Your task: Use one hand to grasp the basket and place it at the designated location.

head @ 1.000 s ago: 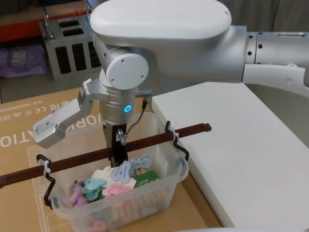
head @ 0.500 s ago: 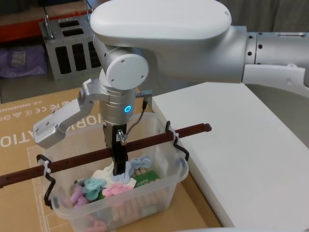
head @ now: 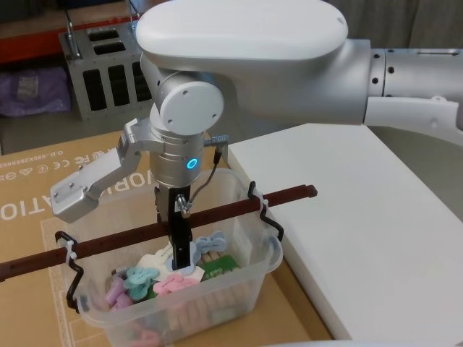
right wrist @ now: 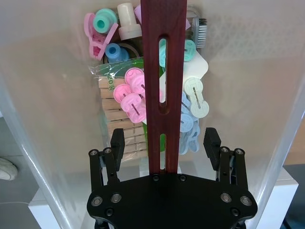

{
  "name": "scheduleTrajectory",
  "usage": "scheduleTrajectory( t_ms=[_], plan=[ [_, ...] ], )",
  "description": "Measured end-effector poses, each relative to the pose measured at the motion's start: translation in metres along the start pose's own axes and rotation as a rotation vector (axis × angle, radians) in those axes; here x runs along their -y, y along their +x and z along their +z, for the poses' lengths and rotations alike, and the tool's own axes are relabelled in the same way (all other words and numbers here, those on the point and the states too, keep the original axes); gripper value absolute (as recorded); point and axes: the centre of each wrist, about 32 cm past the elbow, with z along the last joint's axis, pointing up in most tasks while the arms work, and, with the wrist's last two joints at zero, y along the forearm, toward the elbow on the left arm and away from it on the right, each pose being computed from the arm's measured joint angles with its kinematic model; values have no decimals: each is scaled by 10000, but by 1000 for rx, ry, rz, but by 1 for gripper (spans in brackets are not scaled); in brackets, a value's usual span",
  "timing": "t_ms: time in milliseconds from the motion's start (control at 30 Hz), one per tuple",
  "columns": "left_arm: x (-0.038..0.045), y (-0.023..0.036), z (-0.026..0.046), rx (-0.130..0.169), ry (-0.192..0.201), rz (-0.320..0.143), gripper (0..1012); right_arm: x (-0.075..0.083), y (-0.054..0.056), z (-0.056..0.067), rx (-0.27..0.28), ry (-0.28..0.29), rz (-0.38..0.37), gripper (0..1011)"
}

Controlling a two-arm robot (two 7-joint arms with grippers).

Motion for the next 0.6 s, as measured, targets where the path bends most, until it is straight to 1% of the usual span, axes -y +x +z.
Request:
scheduleTrajectory(
  t_ms=[433, 600],
  plan=[
    [0, 0, 0, 0, 0, 0, 0, 6, -12, 34, 3, -13, -5, 1001],
    [0, 0, 0, 0, 0, 0, 0, 41, -45, 19, -11, -26, -17, 1001]
  ],
)
